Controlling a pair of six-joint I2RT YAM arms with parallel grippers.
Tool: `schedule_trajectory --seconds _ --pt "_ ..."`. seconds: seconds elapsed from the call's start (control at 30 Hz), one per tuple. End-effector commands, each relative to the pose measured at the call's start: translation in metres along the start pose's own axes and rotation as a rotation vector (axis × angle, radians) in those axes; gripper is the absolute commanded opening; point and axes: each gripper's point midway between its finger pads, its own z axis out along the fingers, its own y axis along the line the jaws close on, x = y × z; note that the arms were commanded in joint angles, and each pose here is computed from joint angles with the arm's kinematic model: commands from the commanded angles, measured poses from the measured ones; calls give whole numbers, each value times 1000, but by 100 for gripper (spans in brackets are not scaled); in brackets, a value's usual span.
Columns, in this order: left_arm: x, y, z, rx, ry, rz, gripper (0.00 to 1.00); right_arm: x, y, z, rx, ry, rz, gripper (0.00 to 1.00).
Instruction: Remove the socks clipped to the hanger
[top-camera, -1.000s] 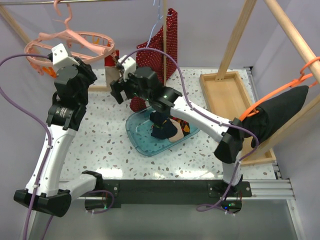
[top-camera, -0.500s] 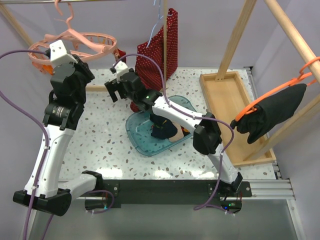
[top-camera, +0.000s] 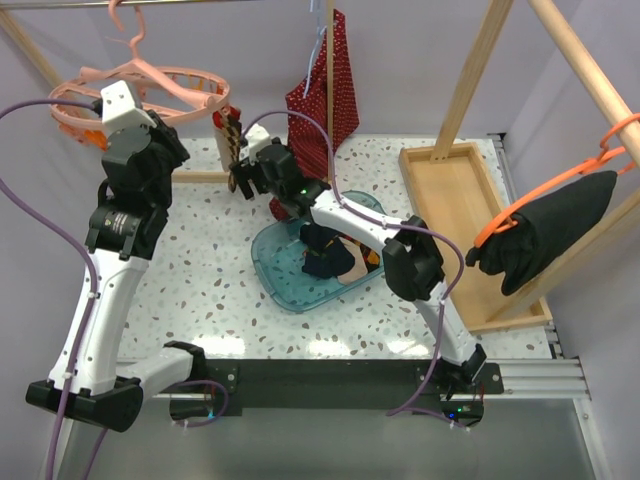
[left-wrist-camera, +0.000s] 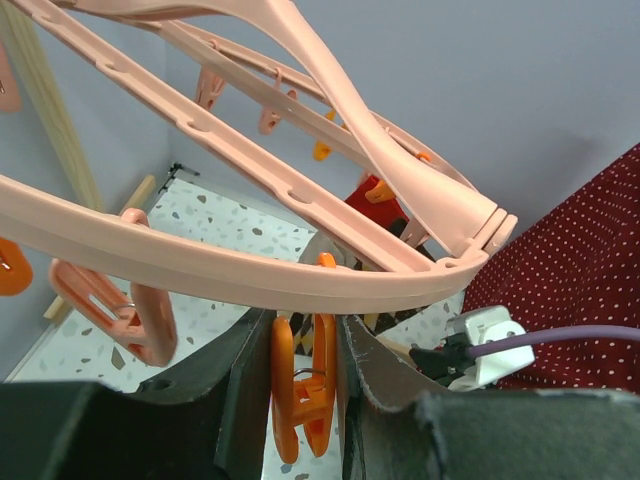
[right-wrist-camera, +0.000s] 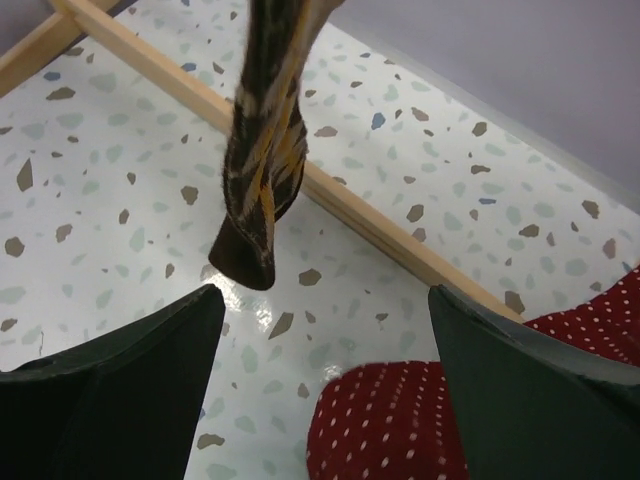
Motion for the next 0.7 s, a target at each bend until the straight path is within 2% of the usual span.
schedule_trajectory --seconds 0.0,0.03,0.13,0.2,0.3,0.4,0.43,0.5,0.53,0.57,0.67 --pt "-20 -7 -3 32 -40 -10 0 -31 -3 6 -84 -90 54 84" --pt "-19 -7 -3 35 -37 -14 0 -30 8 7 -153 -93 54 82" --pt "-20 -8 -4 39 -37 -16 0 -29 18 11 -207 -114 63 80" --pt "-22 -8 -4 39 -39 -18 0 -28 19 13 -205 -121 76 80" --pt "-23 -9 -5 42 -39 -18 0 -24 11 17 -154 -115 85 73" --pt "-24 -10 -6 48 -38 -21 0 -25 -1 21 -120 -137 78 58" --pt "-23 -11 -7 56 -34 -22 0 -27 -2 22 -116 -147 73 43" --pt "-24 -13 -9 67 -32 -28 0 -25 -4 25 -103 -142 46 25" --pt "-24 -15 -11 87 -27 -33 0 -29 -6 25 -99 -146 42 9" --pt "-23 -16 -12 91 -24 -35 0 -30 -6 24 -96 -149 38 1" --pt "-23 -13 -18 94 -27 -45 0 -44 -4 13 -118 -158 45 0"
